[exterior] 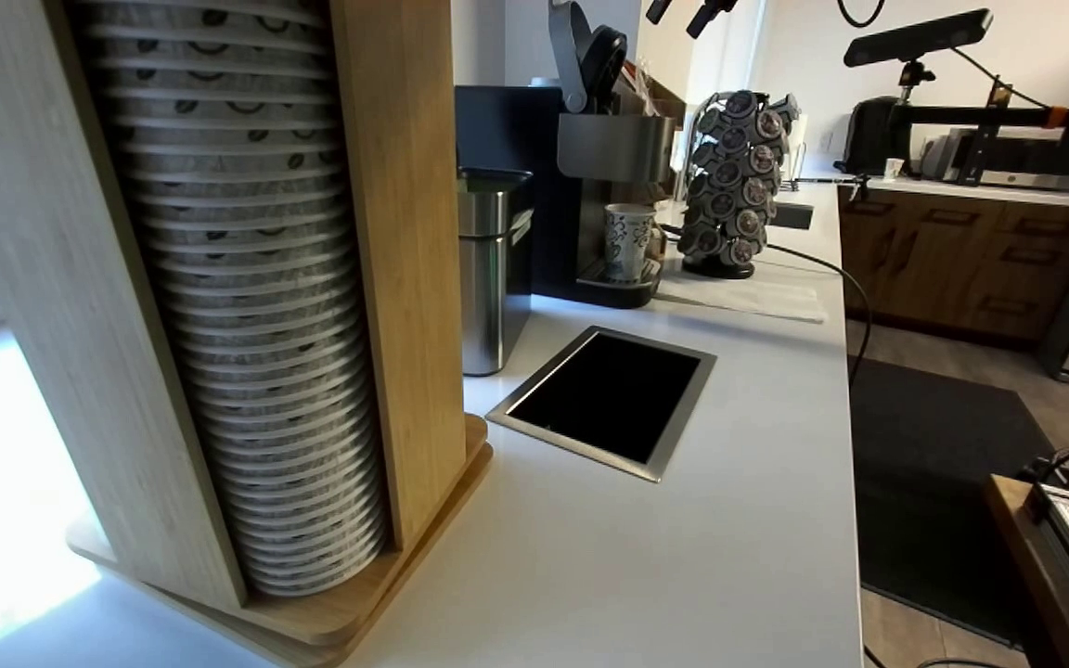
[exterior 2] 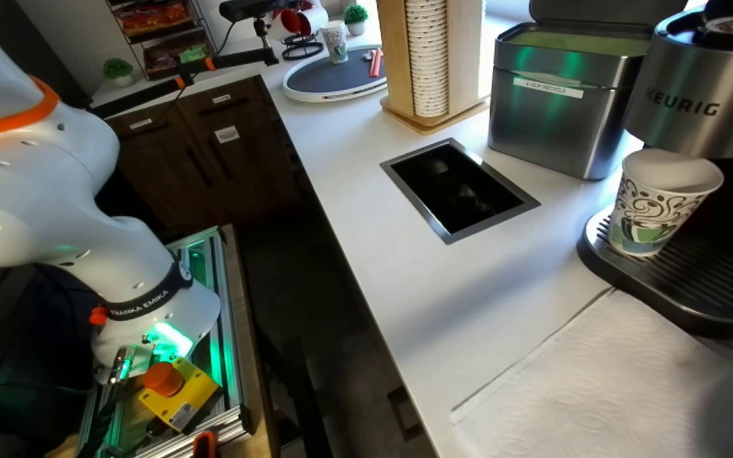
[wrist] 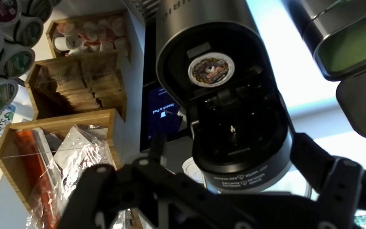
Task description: Take the small white container out of the coffee maker and place it in the recycling bin
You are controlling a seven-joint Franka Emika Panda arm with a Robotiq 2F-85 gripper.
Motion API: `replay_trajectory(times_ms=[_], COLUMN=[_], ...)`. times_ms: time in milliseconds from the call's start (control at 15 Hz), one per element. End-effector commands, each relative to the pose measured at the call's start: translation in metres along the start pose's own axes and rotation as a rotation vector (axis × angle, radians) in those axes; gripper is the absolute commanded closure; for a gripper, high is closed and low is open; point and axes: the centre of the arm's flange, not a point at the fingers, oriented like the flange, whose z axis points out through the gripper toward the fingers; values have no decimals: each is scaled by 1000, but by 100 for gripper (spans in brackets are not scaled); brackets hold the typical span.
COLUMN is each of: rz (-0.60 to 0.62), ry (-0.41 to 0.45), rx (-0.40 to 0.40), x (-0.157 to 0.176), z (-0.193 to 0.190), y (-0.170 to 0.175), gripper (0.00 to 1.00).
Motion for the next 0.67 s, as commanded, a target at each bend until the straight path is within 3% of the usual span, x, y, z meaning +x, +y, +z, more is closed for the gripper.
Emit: replay_trajectory(times_ms=[0, 200, 600], rz=[-5, -63, -219], ry=[-1, 26, 8], rx=[0, 17, 152], x=[0, 2, -2], z=[0, 14, 51], y=[0, 3, 15], gripper=[0, 0, 0])
